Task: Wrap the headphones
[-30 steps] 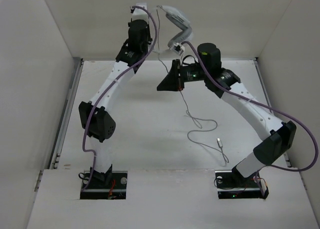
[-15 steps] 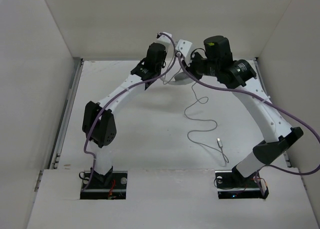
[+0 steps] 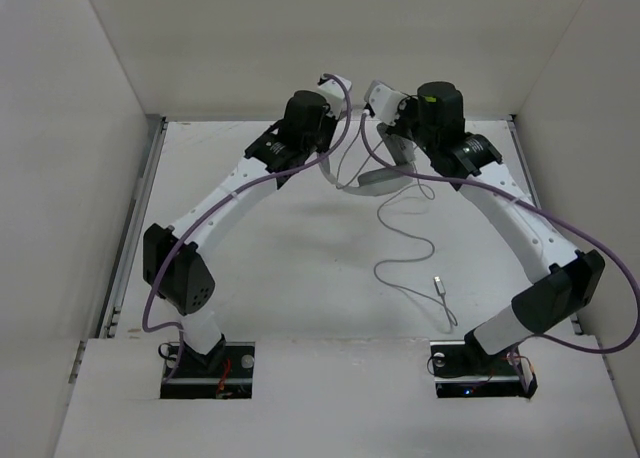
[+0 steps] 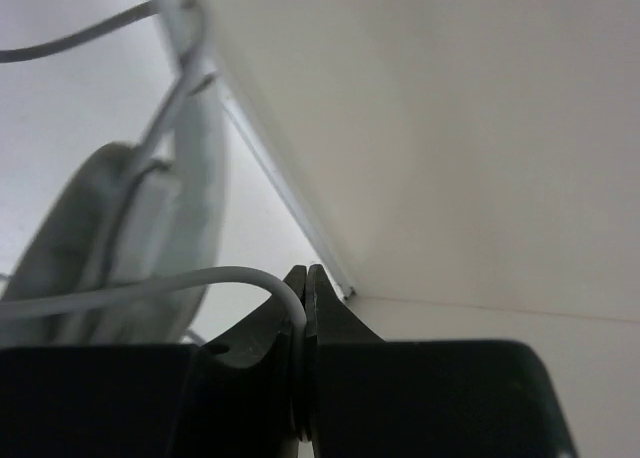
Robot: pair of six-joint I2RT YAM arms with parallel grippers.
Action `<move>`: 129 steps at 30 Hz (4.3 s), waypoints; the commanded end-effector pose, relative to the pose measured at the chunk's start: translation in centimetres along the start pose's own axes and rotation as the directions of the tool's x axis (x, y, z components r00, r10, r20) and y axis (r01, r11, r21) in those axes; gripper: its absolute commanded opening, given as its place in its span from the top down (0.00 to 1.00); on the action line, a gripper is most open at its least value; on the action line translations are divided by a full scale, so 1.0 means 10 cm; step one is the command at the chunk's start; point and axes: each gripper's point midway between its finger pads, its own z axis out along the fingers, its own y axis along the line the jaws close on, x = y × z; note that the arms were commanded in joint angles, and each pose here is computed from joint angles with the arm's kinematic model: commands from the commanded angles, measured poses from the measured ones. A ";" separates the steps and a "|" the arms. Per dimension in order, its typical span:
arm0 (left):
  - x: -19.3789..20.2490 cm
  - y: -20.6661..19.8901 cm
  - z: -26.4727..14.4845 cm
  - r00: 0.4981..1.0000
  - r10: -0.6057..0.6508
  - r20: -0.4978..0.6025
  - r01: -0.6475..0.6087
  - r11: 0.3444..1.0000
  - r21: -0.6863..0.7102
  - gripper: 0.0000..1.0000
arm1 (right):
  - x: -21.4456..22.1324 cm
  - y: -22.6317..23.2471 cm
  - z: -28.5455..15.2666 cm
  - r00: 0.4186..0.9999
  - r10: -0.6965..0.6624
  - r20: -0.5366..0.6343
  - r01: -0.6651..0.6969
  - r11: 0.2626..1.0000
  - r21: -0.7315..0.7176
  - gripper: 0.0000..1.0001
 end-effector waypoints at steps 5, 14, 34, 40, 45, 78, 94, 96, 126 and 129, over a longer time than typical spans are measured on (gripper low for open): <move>-0.19 -0.40 -0.30 0.998 -0.058 0.018 0.053 0.977 0.205 1.00 | -0.39 -0.99 -0.37 0.989 -0.014 0.148 -0.040 0.933 0.356 0.95; -0.31 -0.58 -0.47 0.996 -0.086 0.023 0.076 0.951 0.299 1.00 | -0.28 -0.89 -0.18 0.985 0.042 0.165 -0.092 0.947 0.308 0.90; -0.97 -0.88 -1.21 0.971 -0.204 0.128 0.101 0.827 0.553 1.00 | -0.34 -0.50 0.08 0.751 0.575 0.325 -0.543 0.817 -0.194 0.85; -1.23 -0.88 -1.39 0.952 -0.260 0.161 0.119 0.801 0.587 1.00 | -0.39 -0.19 0.09 0.587 0.770 0.250 -0.640 0.630 -0.440 0.85; -1.43 -0.84 -1.50 0.940 -0.273 0.205 0.104 0.800 0.590 0.99 | -0.42 0.10 0.04 0.464 0.873 0.154 -0.658 0.455 -0.600 0.85; -2.92 0.50 -1.52 0.663 -0.434 0.610 0.268 0.898 0.349 0.98 | -1.23 1.84 -0.49 0.134 0.891 -0.435 -0.384 -0.358 -0.851 0.63; -2.91 1.41 -1.32 0.611 -0.243 0.754 0.414 0.909 -0.042 0.98 | -1.44 2.23 -0.94 0.243 0.855 -0.458 -0.328 -0.372 -0.868 0.65; -2.87 1.47 -1.29 0.616 -0.227 0.754 0.425 0.902 -0.076 0.98 | -1.48 2.27 -1.01 0.271 0.851 -0.449 -0.314 -0.363 -0.877 0.68; -1.35 1.36 0.01 0.906 0.097 0.413 0.134 0.858 -0.496 0.98 | -1.81 1.01 -1.75 0.399 0.905 -0.148 -0.110 -0.113 -0.987 0.89; -1.22 1.16 0.02 0.922 0.107 0.373 0.079 0.888 -0.452 0.98 | -1.64 0.87 -1.66 0.391 0.911 -0.128 -0.152 -0.073 -0.986 0.89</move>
